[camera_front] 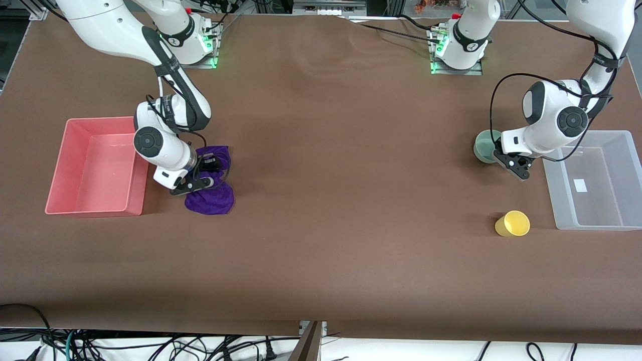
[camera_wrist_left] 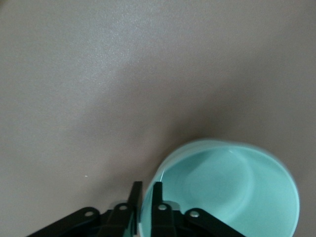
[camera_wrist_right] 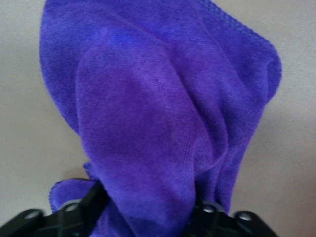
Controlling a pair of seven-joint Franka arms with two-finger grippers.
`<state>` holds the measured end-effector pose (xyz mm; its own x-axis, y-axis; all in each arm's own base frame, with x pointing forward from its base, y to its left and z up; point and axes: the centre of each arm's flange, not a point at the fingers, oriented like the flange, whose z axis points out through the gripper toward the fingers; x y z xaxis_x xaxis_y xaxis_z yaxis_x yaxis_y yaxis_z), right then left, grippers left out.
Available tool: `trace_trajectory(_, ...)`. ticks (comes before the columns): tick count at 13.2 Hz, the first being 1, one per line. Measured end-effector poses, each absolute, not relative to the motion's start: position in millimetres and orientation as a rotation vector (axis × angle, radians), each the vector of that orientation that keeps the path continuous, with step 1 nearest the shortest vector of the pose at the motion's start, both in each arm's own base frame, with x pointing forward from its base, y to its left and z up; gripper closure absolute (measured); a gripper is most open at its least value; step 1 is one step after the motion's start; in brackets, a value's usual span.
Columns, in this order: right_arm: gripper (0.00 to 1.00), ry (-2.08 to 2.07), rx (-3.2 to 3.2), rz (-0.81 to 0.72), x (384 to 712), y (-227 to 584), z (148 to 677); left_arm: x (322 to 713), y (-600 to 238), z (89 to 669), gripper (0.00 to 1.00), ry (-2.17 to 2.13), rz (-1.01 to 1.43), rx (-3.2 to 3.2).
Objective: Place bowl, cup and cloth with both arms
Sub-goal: 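Carry the cloth into the pink bin while the left gripper moves bowl into clear bin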
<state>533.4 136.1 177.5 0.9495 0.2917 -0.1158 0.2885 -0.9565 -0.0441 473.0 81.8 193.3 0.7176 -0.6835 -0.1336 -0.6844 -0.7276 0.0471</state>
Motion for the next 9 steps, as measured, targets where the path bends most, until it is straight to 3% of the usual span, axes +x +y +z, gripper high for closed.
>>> trace_trajectory(5, 0.91, -0.468, -3.079, 0.123, 547.5, 142.0, 206.2, 498.0, 90.5, 245.6, 0.96, 1.152, 0.220, -2.874)
trace_trajectory(9, 0.94, -0.412, -3.104, 0.195, 586.3, 122.9, 299.5, 549.1, 135.2, 361.0, 0.96, 1.038, 0.285, -2.883)
